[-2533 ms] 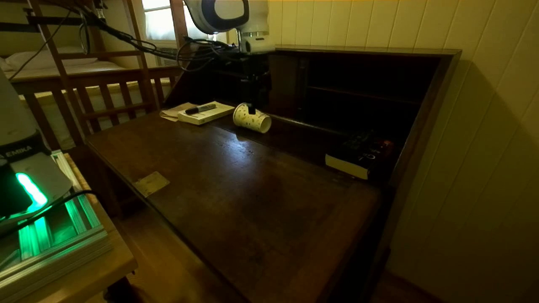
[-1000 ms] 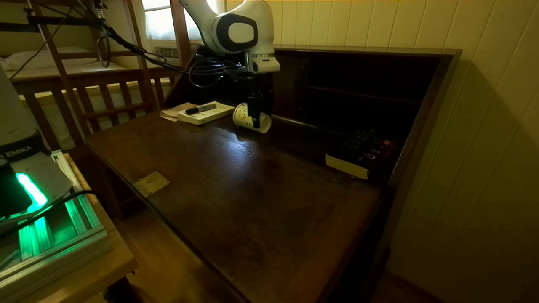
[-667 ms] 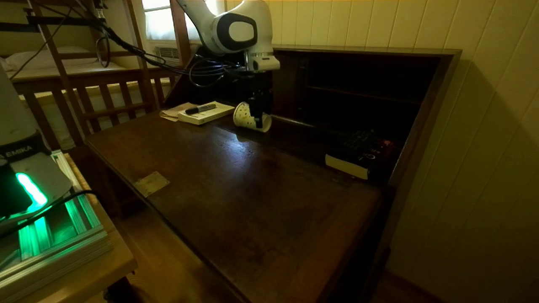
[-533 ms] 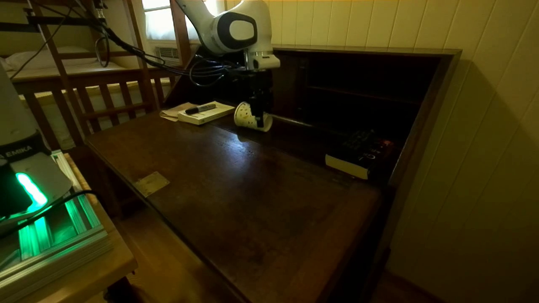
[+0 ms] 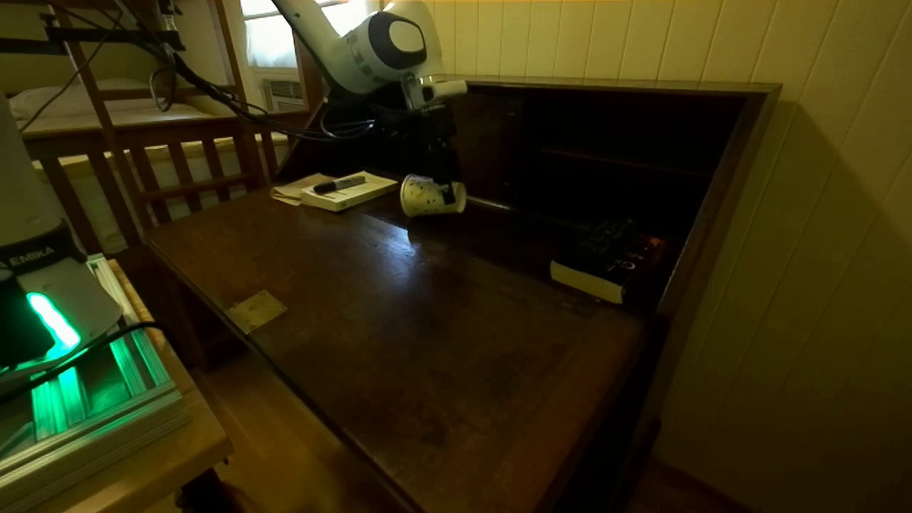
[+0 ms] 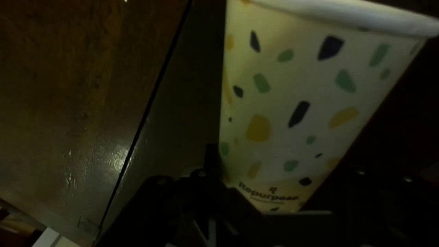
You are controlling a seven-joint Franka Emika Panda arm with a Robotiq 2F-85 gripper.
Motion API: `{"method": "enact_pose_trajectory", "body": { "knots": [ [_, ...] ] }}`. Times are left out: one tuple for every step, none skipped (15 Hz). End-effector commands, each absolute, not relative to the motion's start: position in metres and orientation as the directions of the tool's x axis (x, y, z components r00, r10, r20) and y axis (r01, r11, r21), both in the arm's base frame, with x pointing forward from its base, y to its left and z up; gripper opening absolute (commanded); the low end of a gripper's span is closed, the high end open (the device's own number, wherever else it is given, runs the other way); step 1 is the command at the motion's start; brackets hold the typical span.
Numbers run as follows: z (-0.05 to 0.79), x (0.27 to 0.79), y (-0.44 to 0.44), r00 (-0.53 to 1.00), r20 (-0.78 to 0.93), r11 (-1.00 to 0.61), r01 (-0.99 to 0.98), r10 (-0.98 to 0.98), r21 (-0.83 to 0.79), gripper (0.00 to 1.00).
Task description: Take the marker off of the cup and put it on the book then put the cup upside down
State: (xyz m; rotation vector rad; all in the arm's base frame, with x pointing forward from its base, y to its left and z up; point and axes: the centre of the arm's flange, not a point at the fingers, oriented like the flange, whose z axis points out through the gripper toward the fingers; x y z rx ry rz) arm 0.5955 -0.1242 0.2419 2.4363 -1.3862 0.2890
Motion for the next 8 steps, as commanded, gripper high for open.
{"method": "enact_pose_trajectory", "body": {
  "knots": [
    [0.255, 0.592, -0.1, 0.557, 0.436, -0.497, -0.83, -0.707, 0.255, 0.71],
    [0.256, 0.593, -0.096, 0.571, 0.46, -0.503, -0.82, -0.68, 0.274, 0.69],
    [0.257, 0.593, -0.091, 0.581, 0.484, -0.504, -0.813, -0.655, 0.292, 0.66],
    [0.258, 0.593, -0.086, 0.592, 0.503, -0.508, -0.804, -0.63, 0.309, 0.65],
    [0.259, 0.593, -0.082, 0.601, 0.52, -0.508, -0.797, -0.607, 0.327, 0.6],
    [0.259, 0.592, -0.077, 0.61, 0.538, -0.51, -0.789, -0.582, 0.343, 0.61],
    [0.259, 0.592, -0.074, 0.618, 0.555, -0.509, -0.782, -0.557, 0.359, 0.6],
    [0.259, 0.591, -0.071, 0.622, 0.571, -0.505, -0.778, -0.535, 0.373, 0.59]
  ]
}}
